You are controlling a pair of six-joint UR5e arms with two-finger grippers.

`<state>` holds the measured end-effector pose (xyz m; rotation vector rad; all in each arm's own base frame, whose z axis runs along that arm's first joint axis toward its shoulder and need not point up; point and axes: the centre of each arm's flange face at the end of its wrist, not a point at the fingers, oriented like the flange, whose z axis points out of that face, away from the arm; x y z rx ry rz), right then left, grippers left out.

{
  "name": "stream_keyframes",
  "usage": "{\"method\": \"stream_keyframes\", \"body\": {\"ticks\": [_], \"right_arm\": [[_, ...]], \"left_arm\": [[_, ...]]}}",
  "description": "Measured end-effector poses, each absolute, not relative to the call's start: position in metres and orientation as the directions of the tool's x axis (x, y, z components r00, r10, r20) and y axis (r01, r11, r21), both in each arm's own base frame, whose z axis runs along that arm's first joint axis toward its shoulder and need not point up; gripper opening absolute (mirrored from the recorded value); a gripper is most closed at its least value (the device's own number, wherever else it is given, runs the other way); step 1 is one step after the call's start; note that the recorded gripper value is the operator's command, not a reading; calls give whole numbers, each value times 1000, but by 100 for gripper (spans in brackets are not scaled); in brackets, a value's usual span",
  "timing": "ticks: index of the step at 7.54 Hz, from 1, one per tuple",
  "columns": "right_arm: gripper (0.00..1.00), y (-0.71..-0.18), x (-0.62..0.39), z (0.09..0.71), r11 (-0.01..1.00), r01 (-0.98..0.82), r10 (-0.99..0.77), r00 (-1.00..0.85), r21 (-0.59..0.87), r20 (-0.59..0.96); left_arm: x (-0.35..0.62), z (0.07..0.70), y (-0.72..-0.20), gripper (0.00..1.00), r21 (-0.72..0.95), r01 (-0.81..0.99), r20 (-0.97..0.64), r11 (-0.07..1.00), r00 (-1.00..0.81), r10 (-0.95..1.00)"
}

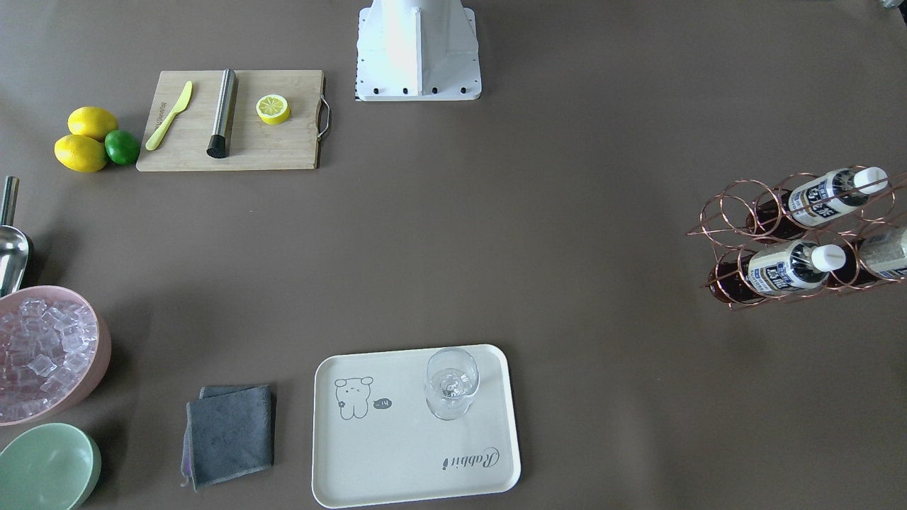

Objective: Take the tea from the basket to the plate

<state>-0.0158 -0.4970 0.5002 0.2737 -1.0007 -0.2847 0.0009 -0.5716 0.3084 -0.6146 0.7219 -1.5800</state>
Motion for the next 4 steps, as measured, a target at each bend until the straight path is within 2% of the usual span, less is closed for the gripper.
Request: {"method": "stream_keyframes", "body": {"ticks": [2,4], "right_arm": [[100,-520,-94,430,857,219,-516,367,467,774],[100,-550,-172,334,744,278,-662,187,607,725]], "left_arm": [[48,257,-525,0,-770,630,6,-98,-147,-989],[107,210,-461,0,-789,609,28,-77,-90,-996]]}}
